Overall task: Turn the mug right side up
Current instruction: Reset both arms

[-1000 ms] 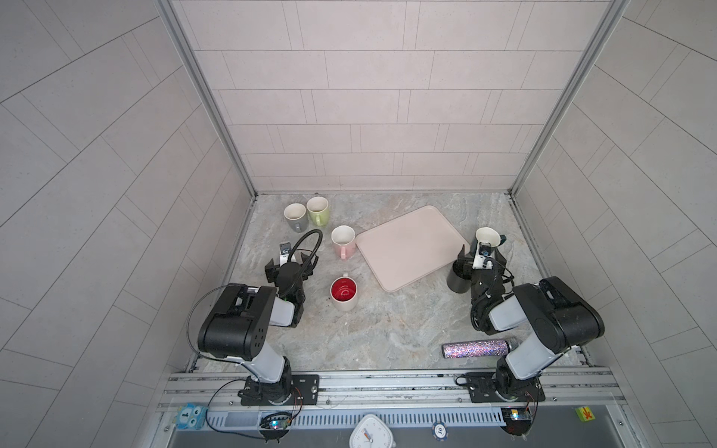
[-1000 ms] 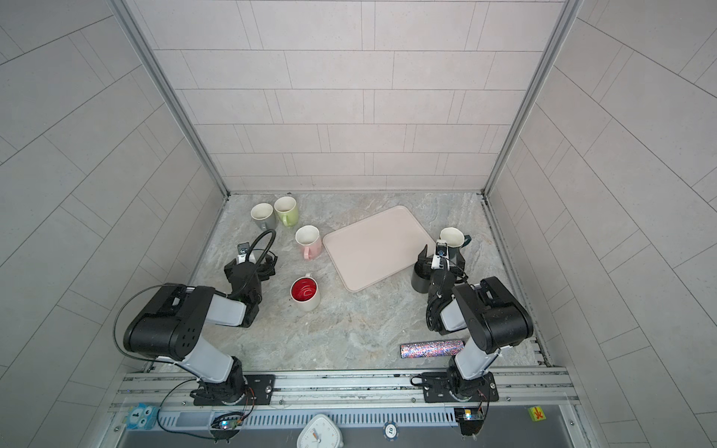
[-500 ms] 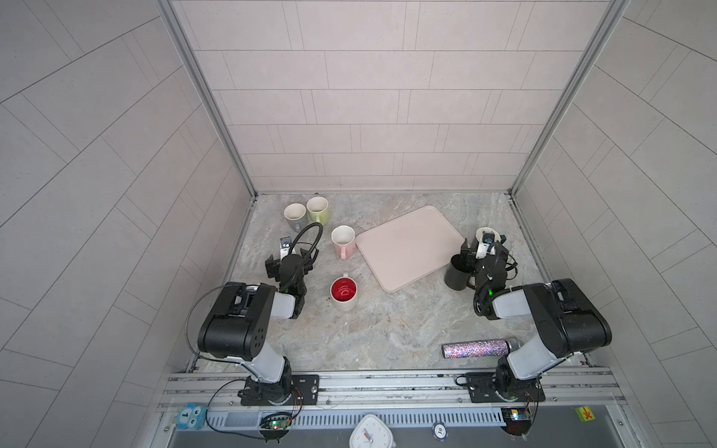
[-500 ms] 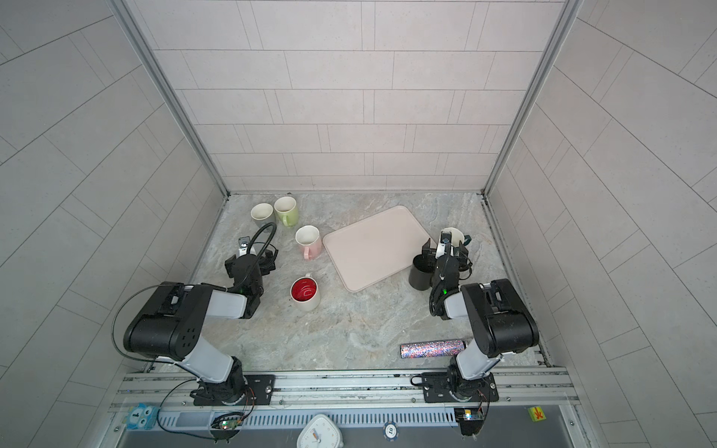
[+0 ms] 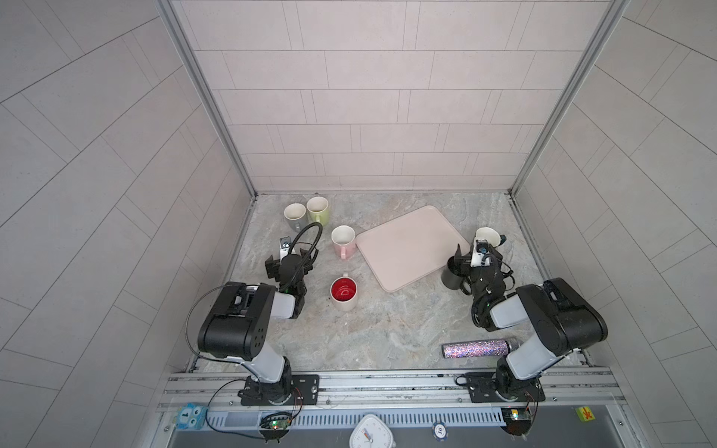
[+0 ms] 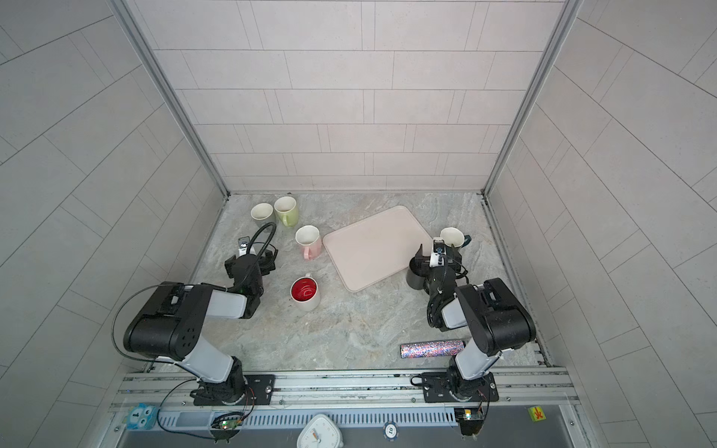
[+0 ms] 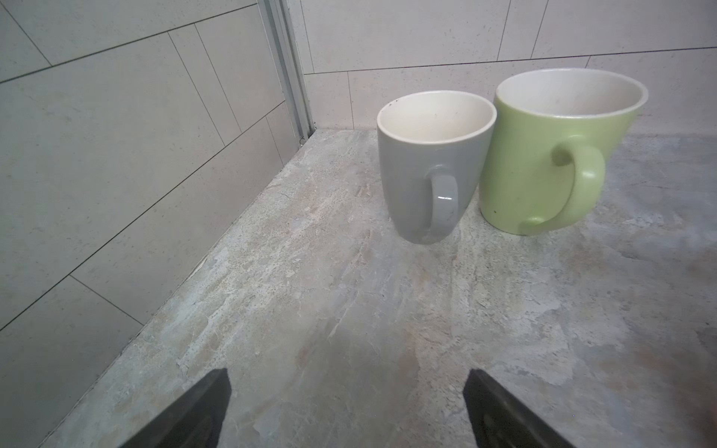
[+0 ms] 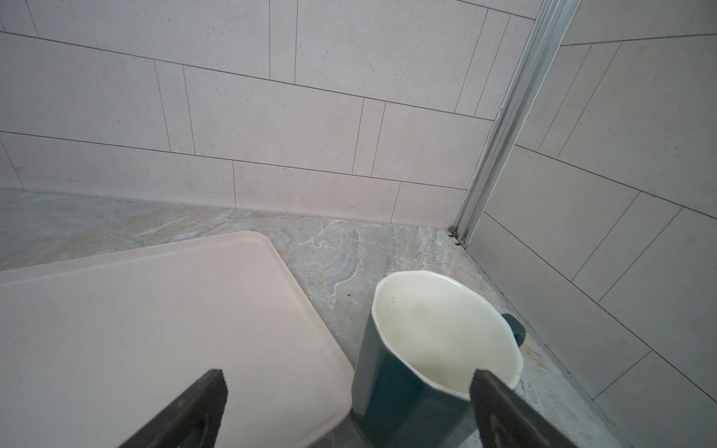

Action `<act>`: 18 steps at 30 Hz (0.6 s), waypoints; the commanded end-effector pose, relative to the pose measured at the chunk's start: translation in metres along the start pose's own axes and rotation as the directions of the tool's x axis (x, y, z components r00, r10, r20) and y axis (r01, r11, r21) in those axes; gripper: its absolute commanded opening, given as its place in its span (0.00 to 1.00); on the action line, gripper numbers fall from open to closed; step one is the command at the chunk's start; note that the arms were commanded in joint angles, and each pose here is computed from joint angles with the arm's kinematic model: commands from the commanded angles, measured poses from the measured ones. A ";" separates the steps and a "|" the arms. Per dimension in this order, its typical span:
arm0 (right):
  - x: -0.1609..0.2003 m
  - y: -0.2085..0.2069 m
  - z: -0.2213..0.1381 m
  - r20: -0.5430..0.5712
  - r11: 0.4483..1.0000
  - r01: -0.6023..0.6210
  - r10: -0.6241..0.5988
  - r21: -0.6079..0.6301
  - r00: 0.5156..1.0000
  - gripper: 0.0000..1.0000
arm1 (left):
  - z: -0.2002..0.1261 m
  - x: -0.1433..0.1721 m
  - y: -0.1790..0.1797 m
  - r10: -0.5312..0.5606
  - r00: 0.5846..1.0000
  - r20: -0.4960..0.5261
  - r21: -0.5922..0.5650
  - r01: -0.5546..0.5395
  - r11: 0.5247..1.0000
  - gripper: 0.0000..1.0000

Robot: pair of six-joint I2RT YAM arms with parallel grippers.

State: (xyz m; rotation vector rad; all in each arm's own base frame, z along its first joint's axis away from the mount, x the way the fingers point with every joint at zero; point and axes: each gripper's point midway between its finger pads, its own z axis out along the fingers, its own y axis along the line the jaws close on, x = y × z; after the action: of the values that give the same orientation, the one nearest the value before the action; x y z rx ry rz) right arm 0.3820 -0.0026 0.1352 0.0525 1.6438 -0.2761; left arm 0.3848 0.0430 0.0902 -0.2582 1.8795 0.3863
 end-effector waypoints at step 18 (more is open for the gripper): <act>0.033 -0.033 -0.015 -0.096 0.983 0.045 -0.028 0.180 0.995 0.99 | 0.002 -0.004 0.003 -0.011 1.000 0.008 -0.013 0.011 1.000 1.00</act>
State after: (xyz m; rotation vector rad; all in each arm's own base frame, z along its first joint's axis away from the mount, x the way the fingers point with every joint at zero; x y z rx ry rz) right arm 0.3653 -0.0297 0.1380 0.2036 1.5999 -0.3783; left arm 0.3847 0.0430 0.0898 -0.2578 1.8813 0.3869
